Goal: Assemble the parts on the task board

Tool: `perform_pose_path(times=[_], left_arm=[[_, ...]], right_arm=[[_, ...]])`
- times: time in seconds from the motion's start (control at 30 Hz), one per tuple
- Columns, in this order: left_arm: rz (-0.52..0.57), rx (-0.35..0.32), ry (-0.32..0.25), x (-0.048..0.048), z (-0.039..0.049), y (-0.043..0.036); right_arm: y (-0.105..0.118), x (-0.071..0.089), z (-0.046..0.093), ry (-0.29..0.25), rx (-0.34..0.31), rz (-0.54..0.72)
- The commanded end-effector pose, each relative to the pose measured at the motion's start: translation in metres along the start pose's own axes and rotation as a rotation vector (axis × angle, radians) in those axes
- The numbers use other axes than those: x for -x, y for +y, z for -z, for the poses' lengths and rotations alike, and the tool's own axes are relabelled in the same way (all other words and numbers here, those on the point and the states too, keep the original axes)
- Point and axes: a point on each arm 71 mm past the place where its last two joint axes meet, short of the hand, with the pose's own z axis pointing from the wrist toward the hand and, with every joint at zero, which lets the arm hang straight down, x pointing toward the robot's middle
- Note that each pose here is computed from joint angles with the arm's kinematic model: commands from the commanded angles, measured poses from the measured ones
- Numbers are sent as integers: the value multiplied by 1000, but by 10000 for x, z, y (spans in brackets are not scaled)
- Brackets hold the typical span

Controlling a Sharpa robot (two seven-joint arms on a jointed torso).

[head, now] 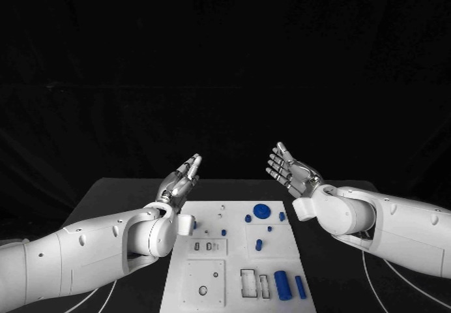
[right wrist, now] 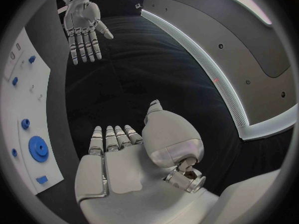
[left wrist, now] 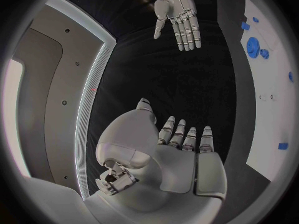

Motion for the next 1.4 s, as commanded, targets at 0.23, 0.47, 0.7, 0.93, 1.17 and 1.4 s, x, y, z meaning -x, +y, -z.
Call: perform_pose_path(times=[0.23, 0.47, 0.7, 0.93, 1.17, 1.4], left_arm=[[5, -131, 71, 34, 4, -82], [-23, -128, 61, 73, 20, -90], [-87, -155, 77, 122, 59, -125], [-174, -198, 85, 143, 126, -184], [-225, -224, 103, 39, 151, -205], [-266, -243, 131, -68, 159, -222]], right_arm=[[16, 53, 52, 131, -28, -55], [35, 77, 80, 151, -24, 33], [66, 76, 91, 188, -11, 207], [180, 86, 90, 189, 23, 535], [435, 152, 144, 148, 53, 902], [637, 133, 230, 185, 126, 1300]])
